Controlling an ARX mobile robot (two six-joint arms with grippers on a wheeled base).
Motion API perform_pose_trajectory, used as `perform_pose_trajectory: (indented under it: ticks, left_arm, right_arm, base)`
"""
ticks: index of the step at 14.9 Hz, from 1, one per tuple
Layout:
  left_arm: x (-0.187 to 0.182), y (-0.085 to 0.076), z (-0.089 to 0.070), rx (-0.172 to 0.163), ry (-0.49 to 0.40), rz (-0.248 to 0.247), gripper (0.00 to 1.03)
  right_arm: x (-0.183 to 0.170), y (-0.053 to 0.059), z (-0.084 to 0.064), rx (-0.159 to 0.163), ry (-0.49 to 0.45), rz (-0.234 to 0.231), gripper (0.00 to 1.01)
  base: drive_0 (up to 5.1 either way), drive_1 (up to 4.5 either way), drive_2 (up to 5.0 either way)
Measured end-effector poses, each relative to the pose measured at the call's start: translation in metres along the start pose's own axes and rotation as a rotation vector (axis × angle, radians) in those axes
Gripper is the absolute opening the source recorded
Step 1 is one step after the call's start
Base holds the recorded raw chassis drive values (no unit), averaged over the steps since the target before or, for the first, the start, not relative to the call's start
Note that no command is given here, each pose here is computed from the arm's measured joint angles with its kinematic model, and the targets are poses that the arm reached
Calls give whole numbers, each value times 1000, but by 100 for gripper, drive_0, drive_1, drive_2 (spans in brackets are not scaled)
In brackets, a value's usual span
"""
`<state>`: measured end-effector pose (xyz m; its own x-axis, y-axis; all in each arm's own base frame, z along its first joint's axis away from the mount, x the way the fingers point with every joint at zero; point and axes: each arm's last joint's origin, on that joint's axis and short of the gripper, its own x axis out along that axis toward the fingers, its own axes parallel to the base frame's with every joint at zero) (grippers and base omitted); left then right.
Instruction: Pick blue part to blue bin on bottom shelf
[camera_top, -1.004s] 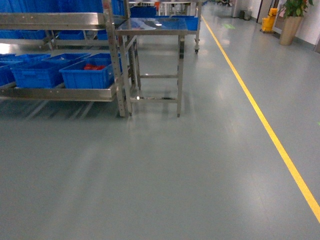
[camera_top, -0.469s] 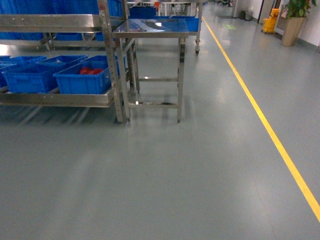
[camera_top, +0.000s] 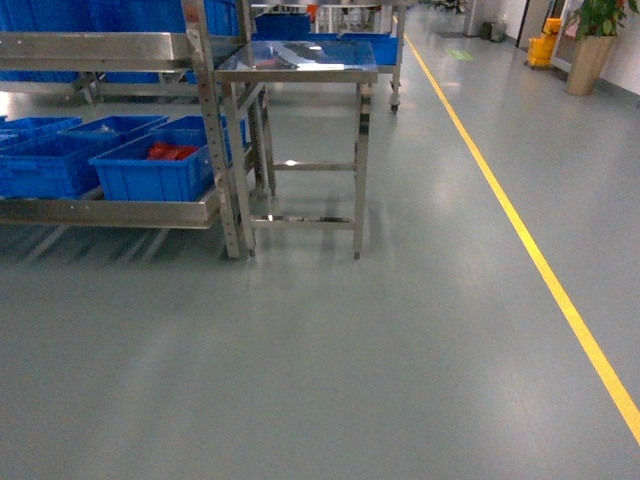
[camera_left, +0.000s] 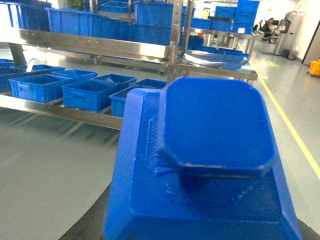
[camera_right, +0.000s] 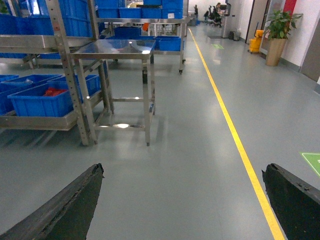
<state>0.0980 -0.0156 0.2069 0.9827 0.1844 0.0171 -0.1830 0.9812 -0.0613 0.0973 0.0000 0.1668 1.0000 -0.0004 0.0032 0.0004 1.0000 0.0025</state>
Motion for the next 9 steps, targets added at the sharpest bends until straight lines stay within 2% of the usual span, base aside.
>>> perform_pose_trajectory:
  ticks: [9]
  left_arm:
    - [0,0,0,1,2,1,44]
  right_arm:
    - [0,0,0,0,1,0,98]
  base:
    - [11,420,-398]
